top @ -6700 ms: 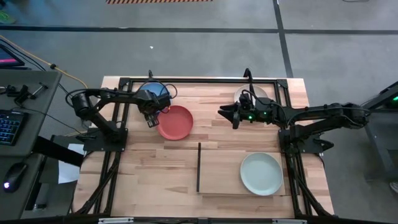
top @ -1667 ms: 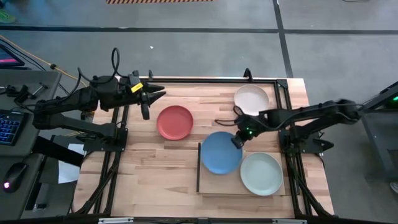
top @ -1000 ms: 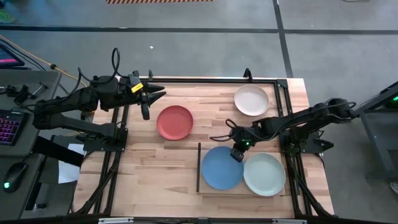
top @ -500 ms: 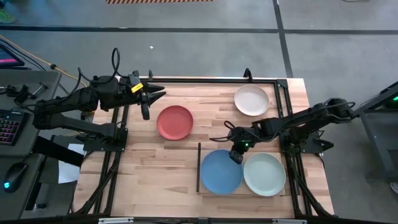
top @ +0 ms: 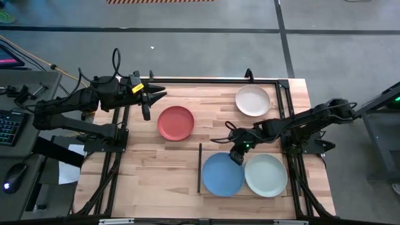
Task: Place and stack plates onto a shelf
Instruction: Put the blue plate on the shelf, then stack the orange plate on top of the white plate
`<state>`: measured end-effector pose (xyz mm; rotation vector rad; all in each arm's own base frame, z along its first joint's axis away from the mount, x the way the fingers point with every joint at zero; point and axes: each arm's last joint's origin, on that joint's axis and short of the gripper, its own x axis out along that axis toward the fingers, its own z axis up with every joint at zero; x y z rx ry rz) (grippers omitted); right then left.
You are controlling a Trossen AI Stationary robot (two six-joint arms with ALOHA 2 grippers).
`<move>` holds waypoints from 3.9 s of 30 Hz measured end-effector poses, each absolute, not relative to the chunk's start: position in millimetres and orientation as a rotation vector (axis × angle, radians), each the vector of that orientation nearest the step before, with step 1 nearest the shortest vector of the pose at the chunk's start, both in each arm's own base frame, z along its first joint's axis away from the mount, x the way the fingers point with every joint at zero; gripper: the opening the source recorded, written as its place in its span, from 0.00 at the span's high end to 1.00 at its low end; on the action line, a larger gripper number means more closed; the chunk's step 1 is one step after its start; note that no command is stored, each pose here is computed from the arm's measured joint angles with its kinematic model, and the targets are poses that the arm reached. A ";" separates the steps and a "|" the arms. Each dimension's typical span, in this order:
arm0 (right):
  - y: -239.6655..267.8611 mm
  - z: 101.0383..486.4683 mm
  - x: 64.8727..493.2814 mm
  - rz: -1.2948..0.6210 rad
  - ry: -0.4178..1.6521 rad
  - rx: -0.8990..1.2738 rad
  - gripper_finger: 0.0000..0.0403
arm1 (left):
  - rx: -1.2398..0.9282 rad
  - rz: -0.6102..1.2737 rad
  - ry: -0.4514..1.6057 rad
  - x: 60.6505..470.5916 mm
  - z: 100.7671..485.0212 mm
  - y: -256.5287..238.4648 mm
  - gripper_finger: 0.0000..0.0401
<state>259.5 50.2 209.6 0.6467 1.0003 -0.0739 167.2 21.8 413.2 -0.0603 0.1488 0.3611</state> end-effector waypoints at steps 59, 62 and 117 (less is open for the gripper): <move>-19.6 276.2 210.1 -0.221 0.134 0.448 0.68 | -0.543 0.622 0.122 176.0 260.5 40.3 0.72; -19.6 276.2 210.0 -0.221 0.135 0.448 0.68 | -0.644 0.746 0.350 168.3 234.0 44.8 0.66; -24.3 272.8 211.0 -0.402 0.046 0.849 0.68 | -0.846 0.949 0.645 205.4 256.0 92.3 1.00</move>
